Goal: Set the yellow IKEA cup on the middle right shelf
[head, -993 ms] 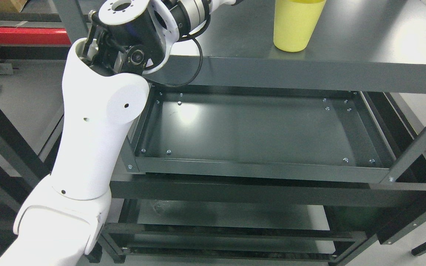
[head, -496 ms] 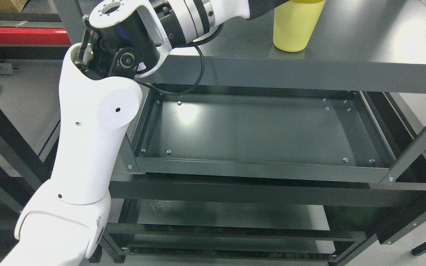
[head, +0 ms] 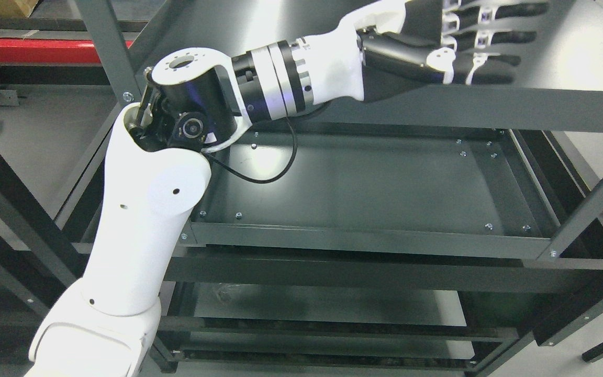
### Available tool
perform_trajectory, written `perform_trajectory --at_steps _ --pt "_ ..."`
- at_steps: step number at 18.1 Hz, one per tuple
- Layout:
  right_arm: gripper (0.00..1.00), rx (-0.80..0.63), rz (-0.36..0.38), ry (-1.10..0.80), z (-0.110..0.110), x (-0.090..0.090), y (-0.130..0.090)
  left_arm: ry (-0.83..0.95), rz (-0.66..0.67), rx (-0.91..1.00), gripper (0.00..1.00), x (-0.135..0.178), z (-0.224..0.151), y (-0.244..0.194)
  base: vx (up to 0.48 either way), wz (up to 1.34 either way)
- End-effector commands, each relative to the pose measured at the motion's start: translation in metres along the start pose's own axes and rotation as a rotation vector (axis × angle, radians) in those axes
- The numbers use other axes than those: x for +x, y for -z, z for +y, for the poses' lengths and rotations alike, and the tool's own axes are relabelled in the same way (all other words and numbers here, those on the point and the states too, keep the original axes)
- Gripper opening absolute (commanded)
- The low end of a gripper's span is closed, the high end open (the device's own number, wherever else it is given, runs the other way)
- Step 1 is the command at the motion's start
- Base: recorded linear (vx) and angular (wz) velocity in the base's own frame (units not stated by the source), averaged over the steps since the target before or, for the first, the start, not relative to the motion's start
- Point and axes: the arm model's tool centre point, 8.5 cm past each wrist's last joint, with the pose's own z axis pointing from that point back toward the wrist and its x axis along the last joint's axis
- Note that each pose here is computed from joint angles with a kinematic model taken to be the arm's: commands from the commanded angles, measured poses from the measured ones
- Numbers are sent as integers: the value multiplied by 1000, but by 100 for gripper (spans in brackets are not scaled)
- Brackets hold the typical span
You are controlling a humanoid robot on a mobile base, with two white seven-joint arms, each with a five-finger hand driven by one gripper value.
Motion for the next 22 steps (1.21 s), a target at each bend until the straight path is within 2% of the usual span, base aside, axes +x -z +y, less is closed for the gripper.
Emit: perform_trajectory --at_steps 1,8,13,15,17,19,22 --pt "99 -12 15 3 -10 -9 1 -43 126 -77 93 -53 -17 -2 0 0" --pt "99 -12 15 3 -10 -9 1 -126 294 -129 93 -130 -30 -13 0 0" --pt "99 -12 15 3 -10 -9 1 -198 402 -80 95 -187 -28 -30 0 0" --pt "99 -12 15 3 -10 -9 1 -175 478 24 98 -214 -8 -39 0 0" --pt "99 -12 15 3 -10 -9 1 -143 499 131 99 -226 13 -48 0 0" --pt "99 -12 15 3 -10 -9 1 -111 423 275 99 -236 39 -61 0 0" --pt "99 -12 15 3 -10 -9 1 29 321 552 99 -252 74 -85 0 0"
